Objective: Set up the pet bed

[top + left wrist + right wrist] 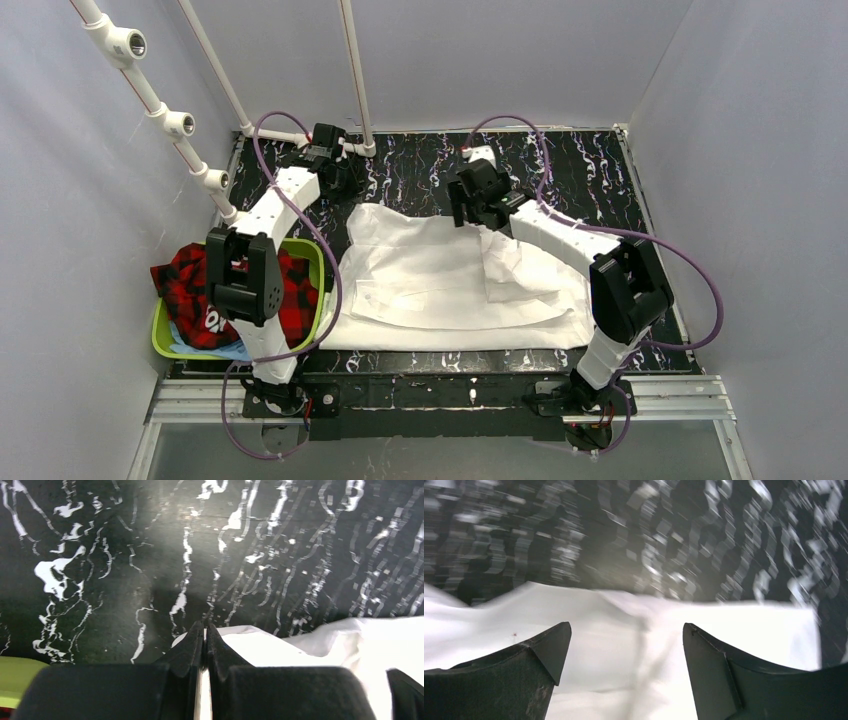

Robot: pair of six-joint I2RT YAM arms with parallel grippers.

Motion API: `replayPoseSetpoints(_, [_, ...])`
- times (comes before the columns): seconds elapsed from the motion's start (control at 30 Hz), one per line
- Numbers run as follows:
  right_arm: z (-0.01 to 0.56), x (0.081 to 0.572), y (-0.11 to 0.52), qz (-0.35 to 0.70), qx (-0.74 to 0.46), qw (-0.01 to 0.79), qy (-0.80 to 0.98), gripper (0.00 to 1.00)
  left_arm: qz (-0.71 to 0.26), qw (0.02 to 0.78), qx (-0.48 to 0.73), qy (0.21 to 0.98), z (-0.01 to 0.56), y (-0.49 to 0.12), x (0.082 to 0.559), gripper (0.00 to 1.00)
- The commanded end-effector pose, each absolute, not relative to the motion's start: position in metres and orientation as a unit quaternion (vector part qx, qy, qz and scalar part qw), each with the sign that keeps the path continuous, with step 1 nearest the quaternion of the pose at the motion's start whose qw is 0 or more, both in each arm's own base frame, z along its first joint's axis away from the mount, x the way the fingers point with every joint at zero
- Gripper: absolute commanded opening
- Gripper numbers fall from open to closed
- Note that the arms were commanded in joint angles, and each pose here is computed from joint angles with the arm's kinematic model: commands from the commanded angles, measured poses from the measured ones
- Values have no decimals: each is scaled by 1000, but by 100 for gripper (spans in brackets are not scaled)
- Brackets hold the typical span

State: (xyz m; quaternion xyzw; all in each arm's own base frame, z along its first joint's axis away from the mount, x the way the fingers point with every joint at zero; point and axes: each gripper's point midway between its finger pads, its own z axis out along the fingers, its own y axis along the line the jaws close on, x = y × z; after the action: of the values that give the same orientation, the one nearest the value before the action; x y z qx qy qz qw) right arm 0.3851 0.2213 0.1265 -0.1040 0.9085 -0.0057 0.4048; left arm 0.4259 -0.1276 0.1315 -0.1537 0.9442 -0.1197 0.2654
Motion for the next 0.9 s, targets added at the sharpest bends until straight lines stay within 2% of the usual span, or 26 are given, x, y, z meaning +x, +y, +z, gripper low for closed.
replayPoseSetpoints(0.0, [125,349,170,-92,-65,342,933,89,-63,250,-185,948,123,-104,429,0])
replayPoseSetpoints(0.13, [113,315,170,-64,-78,274,956,85,-54,219,-186,956,109,-103,431,0])
replayPoseSetpoints(0.27, [95,277,158,-71,-64,196,976,73,-61,214,-189,956,106,-101,440,0])
replayPoseSetpoints(0.37, [82,265,154,-63,-46,170,982,63,-98,207,-163,960,109,-110,448,0])
replayPoseSetpoints(0.43, [77,267,156,-47,-38,164,985,48,-113,206,-155,960,110,-113,453,0])
replayPoseSetpoints(0.53, [77,279,155,-47,-30,162,985,6,-129,211,-146,958,116,-117,458,0])
replayPoseSetpoints(0.57, [80,285,152,-55,-26,169,984,1,-130,211,-146,958,117,-117,459,0])
replayPoseSetpoints(0.73, [124,344,137,-98,-11,272,957,1,-124,215,-151,957,119,-111,459,0])
replayPoseSetpoints(0.87, [178,407,141,-78,-25,404,911,1,-124,214,-159,956,118,-105,461,0])
